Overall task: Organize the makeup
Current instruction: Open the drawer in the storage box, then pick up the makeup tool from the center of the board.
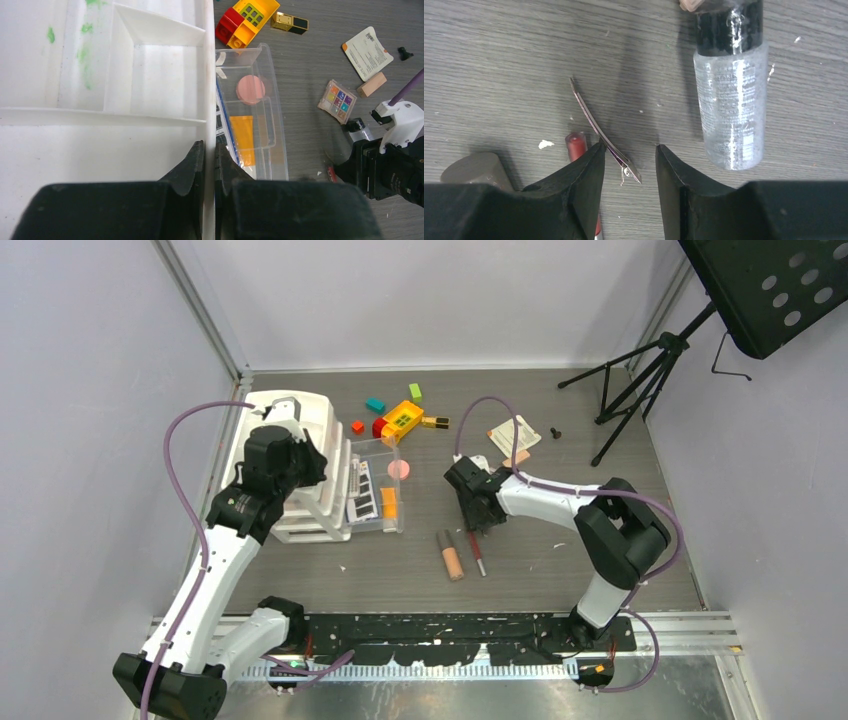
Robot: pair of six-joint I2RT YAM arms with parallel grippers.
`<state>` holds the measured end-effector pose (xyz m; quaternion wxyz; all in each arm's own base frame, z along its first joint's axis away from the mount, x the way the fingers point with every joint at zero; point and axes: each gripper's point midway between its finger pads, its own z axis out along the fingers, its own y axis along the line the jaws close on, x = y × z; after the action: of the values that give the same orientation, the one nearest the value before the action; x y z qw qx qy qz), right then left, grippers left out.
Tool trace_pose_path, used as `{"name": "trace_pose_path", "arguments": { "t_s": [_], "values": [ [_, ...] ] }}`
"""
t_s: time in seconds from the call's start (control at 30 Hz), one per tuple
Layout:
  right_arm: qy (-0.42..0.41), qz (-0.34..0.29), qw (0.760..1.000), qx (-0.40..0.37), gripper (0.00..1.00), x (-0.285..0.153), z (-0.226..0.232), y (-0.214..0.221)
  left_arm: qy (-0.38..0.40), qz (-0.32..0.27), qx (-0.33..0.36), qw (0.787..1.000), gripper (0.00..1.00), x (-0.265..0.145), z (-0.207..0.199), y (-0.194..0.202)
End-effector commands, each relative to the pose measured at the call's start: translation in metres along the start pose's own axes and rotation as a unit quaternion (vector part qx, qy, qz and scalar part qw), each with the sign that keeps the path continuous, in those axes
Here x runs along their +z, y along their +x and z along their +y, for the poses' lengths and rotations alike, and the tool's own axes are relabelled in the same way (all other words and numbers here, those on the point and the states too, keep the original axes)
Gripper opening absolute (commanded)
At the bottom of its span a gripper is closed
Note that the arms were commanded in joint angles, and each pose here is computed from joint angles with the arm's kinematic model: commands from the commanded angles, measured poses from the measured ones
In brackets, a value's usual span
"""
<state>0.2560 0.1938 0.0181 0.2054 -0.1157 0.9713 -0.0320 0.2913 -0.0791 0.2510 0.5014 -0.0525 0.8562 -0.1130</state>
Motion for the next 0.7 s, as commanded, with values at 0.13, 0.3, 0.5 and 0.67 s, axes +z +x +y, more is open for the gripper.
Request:
{"name": "trace_pose_path", "arguments": {
  "t_s": [0.13, 0.3, 0.5, 0.67],
  "values": [
    [-0.023, 0.024, 0.999, -0.012, 0.37, 0.016, 0.009, 0.008, -0.004, -0.020, -0.009, 1.000, 0.00, 0.000, 0.002, -0.010],
    [-0.030, 0.028, 0.999, -0.012, 0.30, 0.017, 0.012, 0.010, -0.004, -0.020, -0.008, 1.000, 0.00, 0.000, 0.002, -0.009],
    [-0.040, 0.030, 0.999, -0.014, 0.16, 0.015, 0.015, 0.010, -0.003, -0.022, -0.009, 1.000, 0.00, -0.001, 0.001, -0.011],
    [-0.016, 0.009, 1.000, -0.011, 0.06, 0.002, 0.004, -0.001, -0.003, -0.022, -0.008, 1.000, 0.00, -0.001, 0.001, -0.012]
  ]
}}
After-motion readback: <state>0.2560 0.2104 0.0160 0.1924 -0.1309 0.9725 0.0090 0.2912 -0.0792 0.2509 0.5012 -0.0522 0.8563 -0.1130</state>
